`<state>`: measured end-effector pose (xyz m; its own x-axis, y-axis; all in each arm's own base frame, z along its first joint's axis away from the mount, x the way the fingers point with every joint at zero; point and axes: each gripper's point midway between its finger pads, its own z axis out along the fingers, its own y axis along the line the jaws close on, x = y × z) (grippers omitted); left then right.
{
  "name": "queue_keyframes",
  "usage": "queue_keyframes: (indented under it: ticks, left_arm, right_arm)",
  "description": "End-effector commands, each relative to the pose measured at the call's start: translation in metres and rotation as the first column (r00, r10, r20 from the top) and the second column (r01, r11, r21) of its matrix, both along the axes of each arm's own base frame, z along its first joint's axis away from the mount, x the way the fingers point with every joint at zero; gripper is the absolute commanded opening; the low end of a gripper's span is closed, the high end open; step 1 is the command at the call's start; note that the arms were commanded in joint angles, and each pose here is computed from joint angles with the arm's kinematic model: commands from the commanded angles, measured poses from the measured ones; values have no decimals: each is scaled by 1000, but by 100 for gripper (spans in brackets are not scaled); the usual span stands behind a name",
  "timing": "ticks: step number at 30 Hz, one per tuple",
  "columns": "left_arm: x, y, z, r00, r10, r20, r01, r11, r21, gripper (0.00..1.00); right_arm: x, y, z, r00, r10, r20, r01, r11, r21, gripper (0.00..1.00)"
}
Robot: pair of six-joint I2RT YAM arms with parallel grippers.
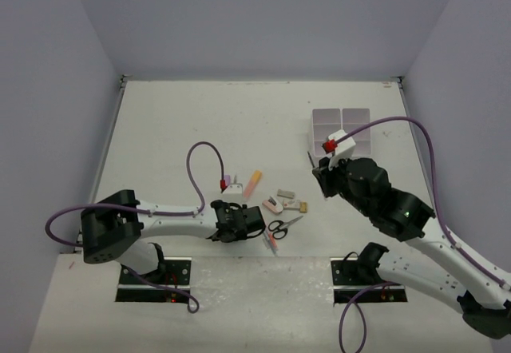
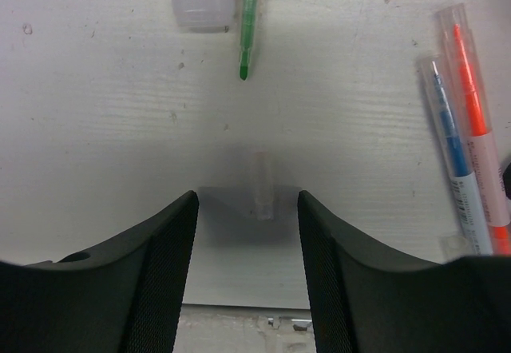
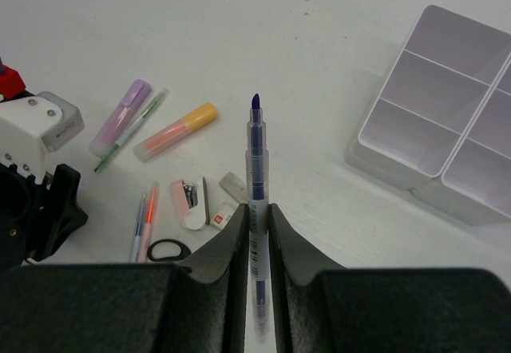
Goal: Sort the stationery into containers
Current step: Pick up the pen cap from the center of the board.
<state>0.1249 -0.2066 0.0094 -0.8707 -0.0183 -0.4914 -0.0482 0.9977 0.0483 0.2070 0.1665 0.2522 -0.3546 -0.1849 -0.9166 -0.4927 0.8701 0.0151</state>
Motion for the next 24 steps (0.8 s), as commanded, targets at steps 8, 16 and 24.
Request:
queue_keyframes:
  ticks: [8,16,24]
  left_arm:
    - [6,3,6,998,44,35,-44,999,-3,50]
    - [7,5,-1,999,44,26,-43,999,-16,36]
    - [3,5,-10,999,32,5,-32,999,-20,10]
  right_arm:
    - [-2,-3,7,999,10,32,-10,1000,21,0]
    - [-3,-2,6,999,18,30,-19,1000,18,0]
    - [-6,-3,9,999,27,36,-28,999,25,0]
